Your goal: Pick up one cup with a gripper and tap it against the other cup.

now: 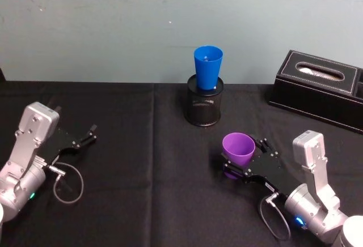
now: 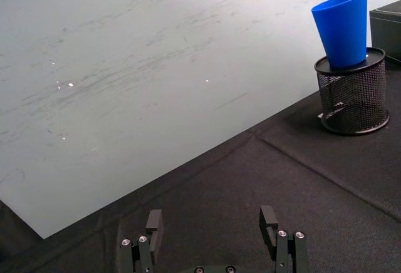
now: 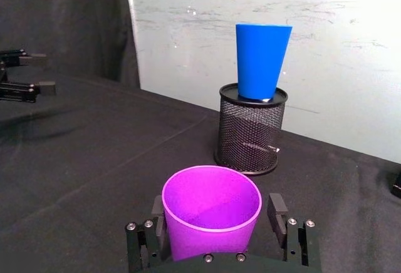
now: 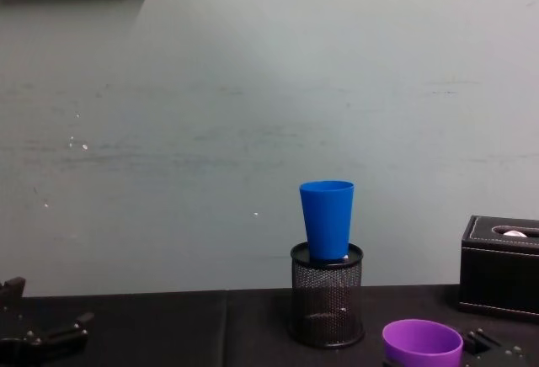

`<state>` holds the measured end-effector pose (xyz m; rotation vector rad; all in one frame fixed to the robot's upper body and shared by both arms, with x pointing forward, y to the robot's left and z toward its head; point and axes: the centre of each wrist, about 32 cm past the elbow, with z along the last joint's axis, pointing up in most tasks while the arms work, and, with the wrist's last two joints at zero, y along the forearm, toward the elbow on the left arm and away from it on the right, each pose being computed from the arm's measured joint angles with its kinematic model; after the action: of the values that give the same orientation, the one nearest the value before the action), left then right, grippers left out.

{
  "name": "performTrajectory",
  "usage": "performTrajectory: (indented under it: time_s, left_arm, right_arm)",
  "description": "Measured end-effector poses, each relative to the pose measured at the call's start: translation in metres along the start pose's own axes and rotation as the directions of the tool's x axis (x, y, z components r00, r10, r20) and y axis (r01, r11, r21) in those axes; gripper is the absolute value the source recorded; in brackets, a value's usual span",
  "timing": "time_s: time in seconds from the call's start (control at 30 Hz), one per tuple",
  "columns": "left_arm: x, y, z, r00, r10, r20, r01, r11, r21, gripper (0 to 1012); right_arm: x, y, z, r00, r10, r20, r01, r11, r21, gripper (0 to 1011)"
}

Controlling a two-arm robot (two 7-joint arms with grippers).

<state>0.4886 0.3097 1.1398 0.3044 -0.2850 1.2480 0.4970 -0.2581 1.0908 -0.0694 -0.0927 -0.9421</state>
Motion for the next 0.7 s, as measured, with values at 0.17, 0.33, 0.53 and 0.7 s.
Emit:
performTrajectory:
  time_s: [0.17, 0.33, 0.53, 0.7]
  left_arm:
    - [0.0000, 0.0000, 0.0000, 1.0000, 0.000, 0.000, 0.000, 1.0000, 0.000, 1011]
    - [0.0000, 0.0000, 0.0000, 1.0000, 0.000, 0.000, 0.000, 1.0000, 0.000, 1011]
    - [0.0000, 0.0000, 0.0000, 1.0000, 0.000, 0.000, 0.000, 1.0000, 0.000, 1011]
    - [0.0000, 0.0000, 0.0000, 1.0000, 0.000, 0.000, 0.000, 1.0000, 0.000, 1011]
  right_arm:
    - [0.0006, 0.0029, -0.0005, 1.000, -0.001, -0.003, 0.001, 1.000, 0.002, 1003]
    - [0.0005, 0.0031, -0.0006, 1.000, -0.001, -0.003, 0.001, 1.000, 0.003, 1003]
    - [0.0004, 0.0029, -0.0005, 1.000, 0.000, -0.002, 0.000, 1.000, 0.002, 1003]
    - [0.0003, 0.0027, -0.0005, 1.000, 0.000, -0.002, 0.000, 1.000, 0.002, 1003]
